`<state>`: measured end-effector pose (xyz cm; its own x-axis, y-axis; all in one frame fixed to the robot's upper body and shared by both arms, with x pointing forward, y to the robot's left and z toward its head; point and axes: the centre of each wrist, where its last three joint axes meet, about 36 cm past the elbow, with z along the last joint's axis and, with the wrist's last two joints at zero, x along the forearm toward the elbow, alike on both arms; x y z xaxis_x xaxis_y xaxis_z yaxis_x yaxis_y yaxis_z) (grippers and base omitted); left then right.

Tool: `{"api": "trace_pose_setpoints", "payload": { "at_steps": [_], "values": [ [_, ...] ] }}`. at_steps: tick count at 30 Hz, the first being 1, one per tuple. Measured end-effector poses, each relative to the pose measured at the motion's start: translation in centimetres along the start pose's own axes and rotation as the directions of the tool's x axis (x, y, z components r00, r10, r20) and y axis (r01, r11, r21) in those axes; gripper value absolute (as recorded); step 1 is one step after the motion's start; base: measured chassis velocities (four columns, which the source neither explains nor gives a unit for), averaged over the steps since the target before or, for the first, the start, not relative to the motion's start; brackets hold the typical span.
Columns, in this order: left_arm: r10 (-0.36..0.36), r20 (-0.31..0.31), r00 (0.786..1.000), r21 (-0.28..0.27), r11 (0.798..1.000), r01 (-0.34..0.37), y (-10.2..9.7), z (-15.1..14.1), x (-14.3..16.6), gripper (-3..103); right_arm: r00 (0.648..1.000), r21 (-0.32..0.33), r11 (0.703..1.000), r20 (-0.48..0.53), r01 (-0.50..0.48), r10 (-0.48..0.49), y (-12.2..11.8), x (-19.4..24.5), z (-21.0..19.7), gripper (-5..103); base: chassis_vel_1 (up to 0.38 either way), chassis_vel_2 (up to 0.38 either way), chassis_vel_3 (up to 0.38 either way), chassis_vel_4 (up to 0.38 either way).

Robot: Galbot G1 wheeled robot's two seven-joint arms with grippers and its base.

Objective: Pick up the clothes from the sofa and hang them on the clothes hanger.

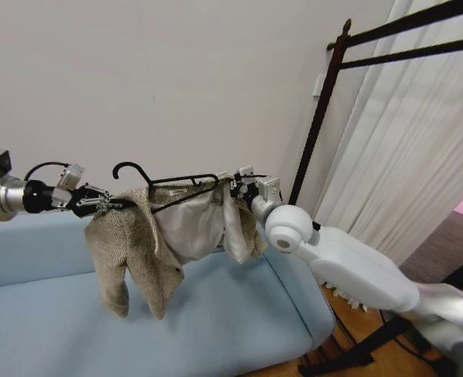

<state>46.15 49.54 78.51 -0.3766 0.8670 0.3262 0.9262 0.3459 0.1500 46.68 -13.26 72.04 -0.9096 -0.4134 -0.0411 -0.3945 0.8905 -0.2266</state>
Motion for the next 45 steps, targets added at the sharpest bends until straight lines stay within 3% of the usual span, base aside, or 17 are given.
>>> {"api": "trace_pose_setpoints", "payload": {
  "at_steps": [5,10,12,18,24,28,31,36,45],
  "values": [
    [-0.028,-0.027,0.999,0.007,1.0,0.029,-0.4,1.0,-0.4,3,0.999,0.051,0.999,-0.045,0.013,-0.011,-0.7,1.1,-1.2,1,0.0,0.0,0.0,0.0],
    [-0.041,-0.078,0.996,-0.021,0.999,0.039,-0.8,1.7,-0.8,3,0.992,0.075,0.996,-0.122,0.044,-0.035,-0.8,1.5,-3.1,1,0.0,0.0,0.0,0.0],
    [-0.043,-0.09,0.995,-0.036,0.999,0.04,-1.5,1.9,-1.8,3,0.971,0.094,0.992,-0.234,0.081,-0.057,1.4,0.7,-6.1,1,0.0,0.0,0.0,0.0],
    [-0.074,-0.086,0.994,-0.031,0.997,0.071,-1.9,2.3,-2.0,3,0.935,0.039,0.995,-0.347,0.091,-0.072,4.4,-0.1,-9.8,1,0.0,0.0,0.0,0.0],
    [-0.101,-0.079,0.992,-0.028,0.995,0.099,-2.1,3.1,-1.9,3,0.934,0.061,0.995,-0.354,0.081,-0.054,4.3,-0.5,-10.9,1,0.0,0.0,0.0,0.0],
    [-0.156,-0.079,0.985,-0.029,0.988,0.155,-2.2,3.7,-1.9,3,0.933,0.071,0.995,-0.357,0.074,-0.044,4.1,-0.5,-10.9,1,0.0,0.0,0.0,0.0],
    [-0.235,-0.066,0.97,-0.022,0.972,0.234,-2.5,3.9,-2.4,3,0.934,0.072,0.995,-0.356,0.073,-0.042,4.1,-0.6,-11.0,1,0.0,0.0,0.0,0.0],
    [-0.309,-0.063,0.949,-0.027,0.951,0.308,-2.9,3.8,-3.0,3,0.935,0.059,0.995,-0.35,0.079,-0.053,4.5,-0.9,-11.5,1,0.0,0.0,0.0,0.0],
    [-0.393,-0.058,0.918,-0.037,0.92,0.391,-3.0,3.5,-3.1,3,0.931,0.009,0.997,-0.36,0.072,-0.064,4.6,-1.3,-12.2,1,0.0,0.0,0.0,0.0]
  ]
}}
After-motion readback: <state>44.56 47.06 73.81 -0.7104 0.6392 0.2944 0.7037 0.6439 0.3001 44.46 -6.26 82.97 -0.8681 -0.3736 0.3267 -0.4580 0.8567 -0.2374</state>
